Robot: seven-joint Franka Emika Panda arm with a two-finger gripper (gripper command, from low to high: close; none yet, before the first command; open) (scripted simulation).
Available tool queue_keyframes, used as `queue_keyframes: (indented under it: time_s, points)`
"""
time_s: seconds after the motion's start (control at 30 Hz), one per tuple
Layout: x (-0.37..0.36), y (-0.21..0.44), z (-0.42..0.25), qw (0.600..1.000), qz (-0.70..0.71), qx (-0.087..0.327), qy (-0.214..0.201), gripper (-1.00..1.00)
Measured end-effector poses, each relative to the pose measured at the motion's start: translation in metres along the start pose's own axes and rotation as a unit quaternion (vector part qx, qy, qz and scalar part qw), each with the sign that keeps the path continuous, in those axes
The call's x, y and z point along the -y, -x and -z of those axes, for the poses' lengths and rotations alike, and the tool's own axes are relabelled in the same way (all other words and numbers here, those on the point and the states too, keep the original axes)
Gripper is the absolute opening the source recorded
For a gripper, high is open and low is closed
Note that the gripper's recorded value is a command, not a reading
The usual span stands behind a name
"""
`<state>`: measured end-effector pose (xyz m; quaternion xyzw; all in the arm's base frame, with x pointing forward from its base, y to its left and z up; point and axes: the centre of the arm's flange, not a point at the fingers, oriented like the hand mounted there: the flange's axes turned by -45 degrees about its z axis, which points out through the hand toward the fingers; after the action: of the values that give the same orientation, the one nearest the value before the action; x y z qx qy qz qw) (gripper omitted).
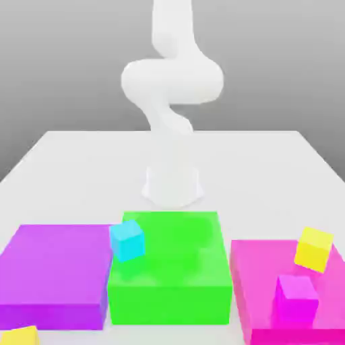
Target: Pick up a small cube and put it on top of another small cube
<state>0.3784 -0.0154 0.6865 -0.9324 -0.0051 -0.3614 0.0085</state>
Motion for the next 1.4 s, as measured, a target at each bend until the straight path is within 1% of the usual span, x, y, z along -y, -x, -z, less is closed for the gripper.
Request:
queue_keyframes:
  time_s: [0.27, 0.53, 0.8, 1.07, 1.2, 1.23, 1.4]
  points:
    - [-0.054, 0.000, -0.131, 0.995, 0.024, 0.093, -0.024, 0.00]
    - [-0.110, 0.037, -0.256, 0.982, 0.045, 0.178, -0.038, 0.00]
    - [-0.170, 0.109, -0.364, 0.962, 0.069, 0.262, -0.040, 0.00]
    - [-0.228, 0.206, -0.446, 0.932, 0.101, 0.346, -0.036, 0.00]
    - [-0.237, 0.252, -0.489, 0.926, 0.108, 0.359, -0.035, 0.00]
    - [-0.238, 0.262, -0.499, 0.926, 0.108, 0.359, -0.035, -1.00]
    - [-0.238, 0.262, -0.499, 0.926, 0.107, 0.360, -0.036, -1.00]
